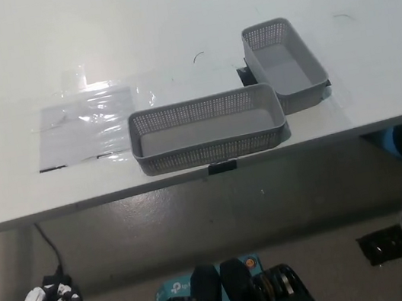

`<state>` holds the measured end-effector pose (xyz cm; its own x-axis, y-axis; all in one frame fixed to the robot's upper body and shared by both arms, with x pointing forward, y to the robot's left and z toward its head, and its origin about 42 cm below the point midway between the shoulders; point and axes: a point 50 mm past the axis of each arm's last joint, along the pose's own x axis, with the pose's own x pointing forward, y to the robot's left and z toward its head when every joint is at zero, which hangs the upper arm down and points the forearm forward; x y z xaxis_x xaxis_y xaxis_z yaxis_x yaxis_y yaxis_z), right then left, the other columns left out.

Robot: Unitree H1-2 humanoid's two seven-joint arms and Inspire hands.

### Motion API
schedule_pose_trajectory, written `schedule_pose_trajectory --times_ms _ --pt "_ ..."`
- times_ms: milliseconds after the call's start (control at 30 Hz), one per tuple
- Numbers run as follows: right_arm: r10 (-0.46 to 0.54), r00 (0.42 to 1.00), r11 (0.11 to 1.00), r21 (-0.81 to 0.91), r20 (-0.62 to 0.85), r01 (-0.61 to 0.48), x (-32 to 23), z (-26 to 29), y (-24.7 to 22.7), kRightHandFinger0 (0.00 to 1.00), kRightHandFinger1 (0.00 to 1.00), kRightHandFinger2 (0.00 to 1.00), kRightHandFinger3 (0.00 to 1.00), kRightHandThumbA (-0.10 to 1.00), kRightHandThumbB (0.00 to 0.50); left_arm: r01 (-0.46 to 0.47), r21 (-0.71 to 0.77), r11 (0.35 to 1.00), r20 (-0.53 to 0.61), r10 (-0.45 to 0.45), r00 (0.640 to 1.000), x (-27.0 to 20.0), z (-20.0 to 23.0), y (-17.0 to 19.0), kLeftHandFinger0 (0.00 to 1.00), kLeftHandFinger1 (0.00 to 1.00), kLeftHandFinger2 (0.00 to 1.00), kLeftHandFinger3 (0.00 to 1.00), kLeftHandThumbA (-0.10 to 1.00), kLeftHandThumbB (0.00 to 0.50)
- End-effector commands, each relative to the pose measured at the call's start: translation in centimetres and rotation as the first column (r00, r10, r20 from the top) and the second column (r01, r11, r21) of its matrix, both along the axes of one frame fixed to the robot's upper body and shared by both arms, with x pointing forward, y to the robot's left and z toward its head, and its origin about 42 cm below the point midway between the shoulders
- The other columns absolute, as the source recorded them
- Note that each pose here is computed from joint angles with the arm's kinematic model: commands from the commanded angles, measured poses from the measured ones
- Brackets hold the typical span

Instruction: The robot uses its right hand to pick up the grey box kept on the middle on the desk and place it on top of another box next to it in a right angle

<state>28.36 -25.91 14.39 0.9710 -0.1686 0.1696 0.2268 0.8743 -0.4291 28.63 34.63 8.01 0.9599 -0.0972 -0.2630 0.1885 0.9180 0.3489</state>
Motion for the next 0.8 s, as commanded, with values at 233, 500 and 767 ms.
schedule_pose_trajectory --times_ms 233,500,767 --pt "0.293 0.956 0.907 -0.322 0.020 -0.271 6.5 12.9 -0.6 0.93 1.00 1.00 1.00 0.02 0.303 0.025 0.009 1.000 0.011 -0.025 1.000 0.5 1.1 0.4 0.01 0.00 0.00 0.09 -0.10 0.500" --pt "0.373 0.921 0.785 -0.492 -0.113 -0.378 9.4 14.2 -0.5 1.00 1.00 1.00 1.00 -0.10 0.291 0.033 0.014 0.999 0.015 -0.034 0.999 1.1 1.4 0.6 0.00 0.00 0.00 0.07 -0.10 0.500" --pt "0.398 0.894 0.689 -0.576 -0.206 -0.439 11.9 15.5 0.2 1.00 1.00 1.00 1.00 -0.06 0.384 0.041 0.002 0.999 0.010 -0.041 0.999 1.2 1.4 0.6 0.00 0.00 0.00 0.06 -0.10 0.500"
